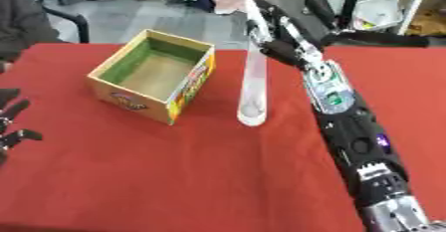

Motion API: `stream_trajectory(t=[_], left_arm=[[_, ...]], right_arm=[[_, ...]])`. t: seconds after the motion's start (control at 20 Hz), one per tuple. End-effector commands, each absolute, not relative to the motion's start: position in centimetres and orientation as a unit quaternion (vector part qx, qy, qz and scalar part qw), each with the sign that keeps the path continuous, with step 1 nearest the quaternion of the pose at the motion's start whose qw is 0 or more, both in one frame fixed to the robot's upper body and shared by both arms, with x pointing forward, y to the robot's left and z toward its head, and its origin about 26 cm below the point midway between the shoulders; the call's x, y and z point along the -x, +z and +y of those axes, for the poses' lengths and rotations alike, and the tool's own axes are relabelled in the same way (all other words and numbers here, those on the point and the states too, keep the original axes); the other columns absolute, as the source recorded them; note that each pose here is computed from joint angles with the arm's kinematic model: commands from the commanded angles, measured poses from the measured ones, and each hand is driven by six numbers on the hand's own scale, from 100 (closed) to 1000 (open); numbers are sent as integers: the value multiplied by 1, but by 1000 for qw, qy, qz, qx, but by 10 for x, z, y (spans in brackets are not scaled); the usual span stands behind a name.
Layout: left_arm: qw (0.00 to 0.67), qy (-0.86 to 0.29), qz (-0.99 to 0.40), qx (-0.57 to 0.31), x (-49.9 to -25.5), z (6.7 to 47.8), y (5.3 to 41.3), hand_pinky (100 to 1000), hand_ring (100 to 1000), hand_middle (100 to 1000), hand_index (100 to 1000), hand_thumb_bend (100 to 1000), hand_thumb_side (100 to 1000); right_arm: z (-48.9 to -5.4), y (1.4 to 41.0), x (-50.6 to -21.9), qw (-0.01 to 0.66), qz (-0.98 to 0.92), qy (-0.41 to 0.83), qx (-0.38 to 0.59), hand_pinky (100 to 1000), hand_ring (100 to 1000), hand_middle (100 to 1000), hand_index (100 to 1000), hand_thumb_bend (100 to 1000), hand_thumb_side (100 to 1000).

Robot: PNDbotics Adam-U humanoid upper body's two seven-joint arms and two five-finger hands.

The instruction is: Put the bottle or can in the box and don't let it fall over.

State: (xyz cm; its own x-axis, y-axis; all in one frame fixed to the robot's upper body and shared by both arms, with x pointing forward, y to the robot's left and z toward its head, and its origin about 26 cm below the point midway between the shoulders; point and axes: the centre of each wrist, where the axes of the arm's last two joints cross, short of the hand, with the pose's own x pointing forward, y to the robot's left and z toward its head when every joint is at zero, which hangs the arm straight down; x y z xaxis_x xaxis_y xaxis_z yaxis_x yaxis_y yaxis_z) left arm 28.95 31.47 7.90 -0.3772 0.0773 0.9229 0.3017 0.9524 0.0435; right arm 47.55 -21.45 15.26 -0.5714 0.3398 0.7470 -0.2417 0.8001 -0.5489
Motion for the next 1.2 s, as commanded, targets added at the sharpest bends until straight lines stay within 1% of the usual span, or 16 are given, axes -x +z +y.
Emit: stream_trajectory(t=[0.05, 0.8, 1.2], left_arm=[[533, -102, -833, 109, -291, 317, 88, 589, 1000, 980, 965, 188, 903], [523, -96, -839, 117, -295, 313, 93, 590, 1000, 980, 966, 187, 895], [519, -97, -840, 128, -297, 310, 94, 591, 1000, 979, 967, 188, 894]], right_arm=[[-221, 166, -478, 452, -834, 314, 45, 872, 1000, 1000, 1000, 100, 580], [-226, 165, -478, 463, -830, 307, 51, 869, 1000, 1000, 1000, 100, 593], [-228, 171, -479, 464, -832, 300, 51, 867, 1000, 1000, 1000, 100, 595]])
